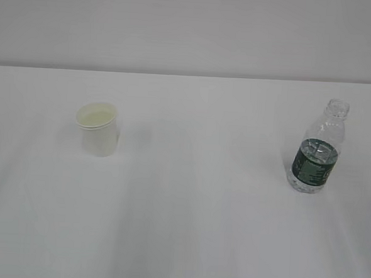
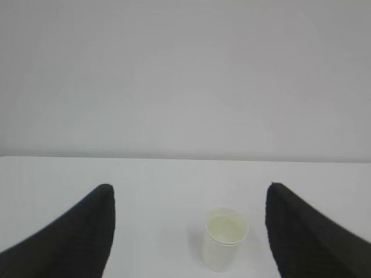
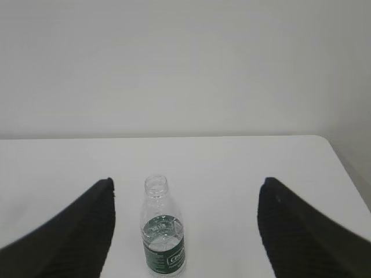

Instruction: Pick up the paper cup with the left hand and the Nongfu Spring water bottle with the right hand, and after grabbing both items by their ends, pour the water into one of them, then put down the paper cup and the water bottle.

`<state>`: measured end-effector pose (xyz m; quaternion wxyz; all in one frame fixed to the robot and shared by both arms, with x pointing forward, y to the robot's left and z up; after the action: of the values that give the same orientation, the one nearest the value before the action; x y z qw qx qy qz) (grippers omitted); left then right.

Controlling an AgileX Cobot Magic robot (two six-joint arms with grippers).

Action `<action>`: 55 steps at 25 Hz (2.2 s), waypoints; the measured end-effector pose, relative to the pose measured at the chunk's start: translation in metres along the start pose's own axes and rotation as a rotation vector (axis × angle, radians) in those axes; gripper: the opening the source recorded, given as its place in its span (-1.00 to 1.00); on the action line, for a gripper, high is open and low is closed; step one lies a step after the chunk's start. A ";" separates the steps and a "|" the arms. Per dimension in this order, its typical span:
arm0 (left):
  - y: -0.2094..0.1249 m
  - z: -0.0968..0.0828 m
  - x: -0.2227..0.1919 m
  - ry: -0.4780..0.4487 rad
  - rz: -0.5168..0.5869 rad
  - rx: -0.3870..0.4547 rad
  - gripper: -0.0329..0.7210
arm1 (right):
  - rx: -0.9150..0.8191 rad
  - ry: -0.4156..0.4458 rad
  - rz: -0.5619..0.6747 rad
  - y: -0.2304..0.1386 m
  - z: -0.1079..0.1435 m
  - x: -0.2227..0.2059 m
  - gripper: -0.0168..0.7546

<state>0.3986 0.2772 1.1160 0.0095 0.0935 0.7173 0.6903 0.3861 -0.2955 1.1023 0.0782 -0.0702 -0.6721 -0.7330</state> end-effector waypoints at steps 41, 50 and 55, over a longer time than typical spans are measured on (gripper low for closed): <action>-0.050 0.007 0.118 0.022 0.249 -0.016 0.52 | 0.035 -0.062 0.187 -0.047 -0.019 0.139 0.53; -0.063 0.008 0.132 0.025 0.288 -0.017 0.45 | 0.018 -0.028 0.178 -0.050 -0.014 0.142 0.53; -0.079 0.009 0.129 0.028 0.361 -0.017 0.43 | 0.006 -0.002 0.221 -0.060 -0.010 0.134 0.53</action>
<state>0.2638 0.3025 1.0517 -0.1240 0.2110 0.6832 0.6880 0.2422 -0.3035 1.0708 0.1583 -0.1445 -0.6626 -0.7177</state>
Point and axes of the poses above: a point on each arm's last joint axis where the gripper is mounted, x pointing back along that axis away from the gripper, z along the wrist's bending axis when the last joint is at zero, y = z × x, the point moved 6 cm from there along -x, pointing out along that axis toward the gripper, and after that the axes turned 7 degrees about -x, right-handed, at the moved point
